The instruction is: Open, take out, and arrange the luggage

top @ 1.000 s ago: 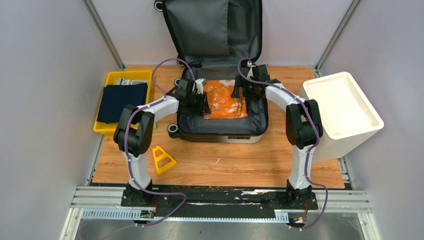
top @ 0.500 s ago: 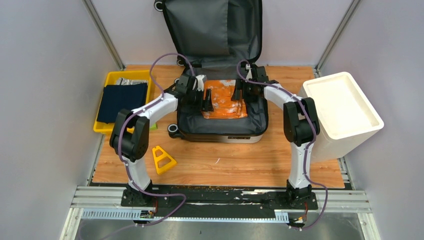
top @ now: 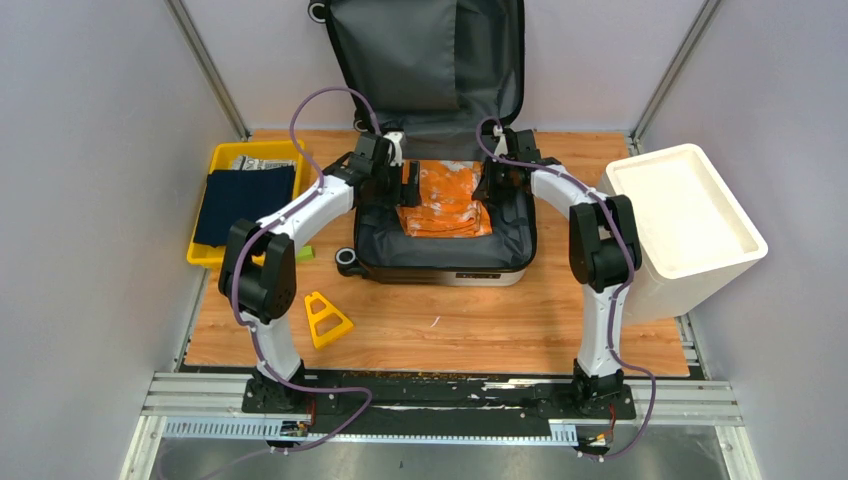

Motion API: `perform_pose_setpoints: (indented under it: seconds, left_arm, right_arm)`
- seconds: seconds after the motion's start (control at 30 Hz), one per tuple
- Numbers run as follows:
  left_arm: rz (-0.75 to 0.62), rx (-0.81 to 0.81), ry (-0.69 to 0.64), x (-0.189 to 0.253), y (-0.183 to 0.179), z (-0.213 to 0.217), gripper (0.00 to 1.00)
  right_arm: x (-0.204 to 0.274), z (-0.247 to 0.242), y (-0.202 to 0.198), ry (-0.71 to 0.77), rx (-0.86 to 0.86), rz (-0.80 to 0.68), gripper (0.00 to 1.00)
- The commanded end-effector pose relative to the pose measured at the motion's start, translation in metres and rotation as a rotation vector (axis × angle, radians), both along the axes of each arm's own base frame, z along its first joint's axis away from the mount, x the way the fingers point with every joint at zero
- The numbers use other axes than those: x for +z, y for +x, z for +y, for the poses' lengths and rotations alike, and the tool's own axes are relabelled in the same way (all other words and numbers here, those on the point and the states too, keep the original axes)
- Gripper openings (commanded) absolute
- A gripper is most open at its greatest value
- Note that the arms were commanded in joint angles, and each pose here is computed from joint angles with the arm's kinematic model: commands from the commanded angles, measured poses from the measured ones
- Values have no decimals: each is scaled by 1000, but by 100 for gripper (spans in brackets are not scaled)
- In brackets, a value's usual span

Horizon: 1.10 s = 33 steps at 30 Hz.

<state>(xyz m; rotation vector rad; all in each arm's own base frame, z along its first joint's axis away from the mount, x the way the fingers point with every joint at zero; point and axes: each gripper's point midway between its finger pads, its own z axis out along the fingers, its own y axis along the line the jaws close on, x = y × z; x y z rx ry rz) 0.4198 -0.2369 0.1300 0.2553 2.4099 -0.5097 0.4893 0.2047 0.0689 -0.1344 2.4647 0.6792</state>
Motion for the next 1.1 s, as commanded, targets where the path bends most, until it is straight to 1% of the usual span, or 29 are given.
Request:
perform_pose_setpoints:
  seconds: [0.0, 0.13, 0.27, 0.37, 0.43, 0.6, 0.77, 0.87, 0.97, 1.07]
  left_arm:
    - [-62, 51, -18, 16, 26, -5, 92]
    - [-33, 70, -27, -1, 35, -10, 92]
    - [-34, 55, -48, -11, 46, -20, 89]
    - [3, 84, -8, -27, 48, -15, 89]
    - [3, 112, 16, -36, 50, -9, 88]
    - [9, 130, 3, -53, 53, -5, 87]
    - [27, 142, -41, -70, 52, 1, 91]
    - [34, 161, -30, -78, 54, 10, 92]
    - [24, 154, -38, -79, 56, 10, 95]
    - [0, 121, -81, -74, 58, 2, 94]
  right_arm:
    - [66, 10, 6, 38, 24, -148, 0]
    - [72, 3, 6, 6, 11, -175, 0]
    - [62, -6, 4, -31, -26, -159, 0]
    - [52, -10, 3, -41, -52, -135, 0]
    - [48, -9, 0, -35, -48, -122, 0]
    - [44, -7, -1, -28, -38, -113, 0]
    - [45, -7, -2, -25, -30, -116, 0]
    - [45, -6, -2, -22, -26, -116, 0]
    - [46, -6, -2, -21, -26, -115, 0]
    - [43, -5, -3, -21, -23, -110, 0]
